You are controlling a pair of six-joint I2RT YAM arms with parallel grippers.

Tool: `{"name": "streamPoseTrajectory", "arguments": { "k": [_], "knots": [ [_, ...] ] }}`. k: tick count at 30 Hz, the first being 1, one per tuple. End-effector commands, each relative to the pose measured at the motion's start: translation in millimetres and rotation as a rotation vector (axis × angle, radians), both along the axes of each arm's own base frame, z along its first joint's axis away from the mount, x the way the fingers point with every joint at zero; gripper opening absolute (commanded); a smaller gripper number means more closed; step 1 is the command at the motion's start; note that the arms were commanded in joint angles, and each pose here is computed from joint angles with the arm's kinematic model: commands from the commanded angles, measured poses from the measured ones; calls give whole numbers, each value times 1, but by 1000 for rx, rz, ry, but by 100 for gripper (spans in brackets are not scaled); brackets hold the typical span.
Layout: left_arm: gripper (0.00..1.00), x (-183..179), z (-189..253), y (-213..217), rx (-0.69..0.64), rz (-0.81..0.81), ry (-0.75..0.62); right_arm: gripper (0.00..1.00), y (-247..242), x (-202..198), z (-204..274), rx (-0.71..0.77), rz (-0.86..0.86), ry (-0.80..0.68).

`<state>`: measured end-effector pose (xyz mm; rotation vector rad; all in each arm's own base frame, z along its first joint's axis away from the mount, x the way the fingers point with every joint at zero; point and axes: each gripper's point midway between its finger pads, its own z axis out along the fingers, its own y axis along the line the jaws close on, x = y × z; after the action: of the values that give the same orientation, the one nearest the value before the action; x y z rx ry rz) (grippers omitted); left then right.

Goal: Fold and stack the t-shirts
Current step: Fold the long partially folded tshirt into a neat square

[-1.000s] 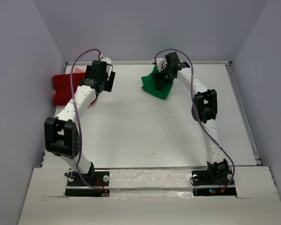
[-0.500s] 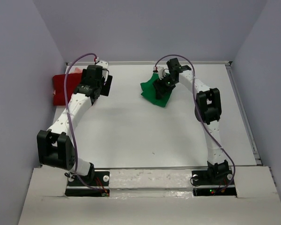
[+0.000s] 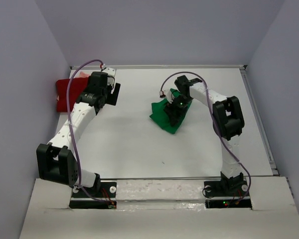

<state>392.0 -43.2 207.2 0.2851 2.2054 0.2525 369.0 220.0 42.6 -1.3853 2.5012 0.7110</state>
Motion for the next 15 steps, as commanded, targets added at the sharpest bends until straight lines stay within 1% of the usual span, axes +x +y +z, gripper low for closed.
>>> {"name": "streamPoseTrajectory", "arguments": {
  "k": [1, 3, 5, 6, 11, 15],
  "knots": [
    [99, 2, 12, -6, -39, -19, -15, 96, -20, -45, 4, -46, 76, 94],
    [99, 4, 15, -10, -51, -31, -15, 96, -20, -42, 18, -35, 80, 50],
    [99, 7, 16, -11, -55, -30, -13, 95, -15, -30, 35, -10, 75, -20],
    [99, 10, 19, -12, -57, -33, -16, 95, -9, -18, 57, 21, 66, -88],
    [99, 17, 21, -17, -58, -49, -7, 96, 3, 13, 118, 82, 39, -252],
    [99, 18, 21, -19, -56, -60, 15, 96, -2, 29, 146, 78, 14, -346]
  ]
}}
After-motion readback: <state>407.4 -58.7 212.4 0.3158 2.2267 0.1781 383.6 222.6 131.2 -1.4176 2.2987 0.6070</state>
